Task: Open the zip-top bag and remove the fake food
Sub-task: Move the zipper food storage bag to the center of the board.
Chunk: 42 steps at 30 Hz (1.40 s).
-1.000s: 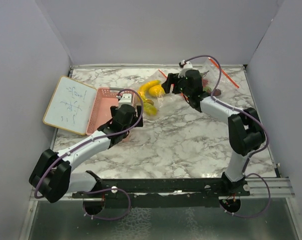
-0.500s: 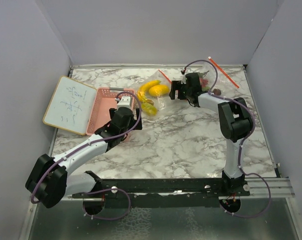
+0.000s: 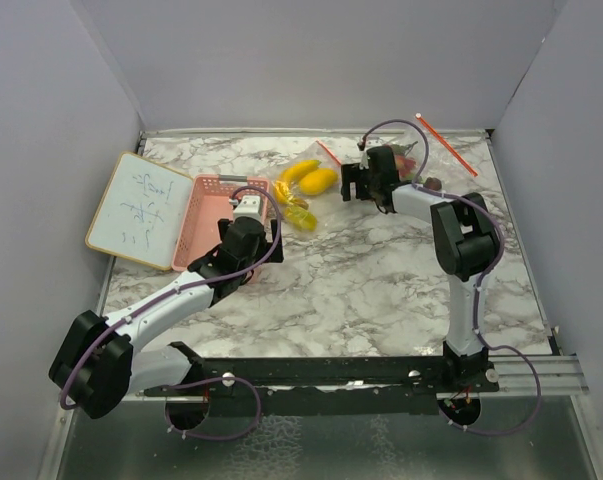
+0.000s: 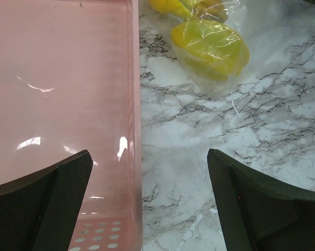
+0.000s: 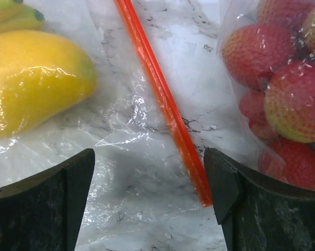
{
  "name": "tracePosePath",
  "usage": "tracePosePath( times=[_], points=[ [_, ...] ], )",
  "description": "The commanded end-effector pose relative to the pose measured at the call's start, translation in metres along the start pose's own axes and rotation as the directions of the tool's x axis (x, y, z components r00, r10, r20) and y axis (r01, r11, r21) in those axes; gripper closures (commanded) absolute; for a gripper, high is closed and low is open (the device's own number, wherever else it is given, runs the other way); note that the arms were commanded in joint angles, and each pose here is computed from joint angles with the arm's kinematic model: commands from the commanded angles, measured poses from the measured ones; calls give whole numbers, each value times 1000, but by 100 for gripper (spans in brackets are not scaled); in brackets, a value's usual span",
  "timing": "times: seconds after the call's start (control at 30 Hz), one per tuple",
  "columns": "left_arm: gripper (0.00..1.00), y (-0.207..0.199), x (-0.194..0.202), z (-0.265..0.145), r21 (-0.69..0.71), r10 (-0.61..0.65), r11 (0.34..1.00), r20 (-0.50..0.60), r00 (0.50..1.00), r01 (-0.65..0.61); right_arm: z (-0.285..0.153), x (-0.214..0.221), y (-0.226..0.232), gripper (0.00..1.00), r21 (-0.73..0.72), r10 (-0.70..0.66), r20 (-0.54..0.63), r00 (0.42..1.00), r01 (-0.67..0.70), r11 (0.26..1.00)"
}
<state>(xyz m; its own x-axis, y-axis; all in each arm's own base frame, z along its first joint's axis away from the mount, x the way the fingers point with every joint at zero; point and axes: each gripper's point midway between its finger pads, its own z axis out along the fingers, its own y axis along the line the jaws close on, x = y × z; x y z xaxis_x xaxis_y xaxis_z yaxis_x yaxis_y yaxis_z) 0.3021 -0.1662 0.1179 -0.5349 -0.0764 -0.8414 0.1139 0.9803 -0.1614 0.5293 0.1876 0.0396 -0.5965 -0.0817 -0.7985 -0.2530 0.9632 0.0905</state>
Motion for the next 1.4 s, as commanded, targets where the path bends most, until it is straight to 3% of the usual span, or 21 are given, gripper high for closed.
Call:
tracePosePath(
  times=[0.0, 0.13, 0.3, 0.77, 0.93, 1.37],
  points=[
    [4, -5, -3, 0, 27, -8, 1000, 12, 1000, 8, -4, -22, -8, 11, 20, -14, 42, 999, 13, 1000],
    [4, -5, -5, -2, 29, -3, 1000, 15, 1000, 3, 11, -1, -11, 9, 14, -4, -23, 1000, 4, 1000],
    [4, -3, -5, -3, 23, 4, 1000, 15, 1000, -4, 15, 22, -7, 12, -13, 12, -62, 998, -12, 1000],
    [4, -14, -6, 4, 60, -4, 998, 6, 1000, 4, -15, 47, 4, 81, -66, 40, -102, 994, -47, 997],
    [4, -17, -9, 4, 71, -9, 997, 11, 1000, 8, -37, 36, 16, 96, -101, 50, -60, 997, -56, 993],
    [9, -53, -25, -10, 175, -14, 985, 57, 998, 4, -145, 1, 39, 98, -194, 104, 117, 988, -79, 978]
  ],
)
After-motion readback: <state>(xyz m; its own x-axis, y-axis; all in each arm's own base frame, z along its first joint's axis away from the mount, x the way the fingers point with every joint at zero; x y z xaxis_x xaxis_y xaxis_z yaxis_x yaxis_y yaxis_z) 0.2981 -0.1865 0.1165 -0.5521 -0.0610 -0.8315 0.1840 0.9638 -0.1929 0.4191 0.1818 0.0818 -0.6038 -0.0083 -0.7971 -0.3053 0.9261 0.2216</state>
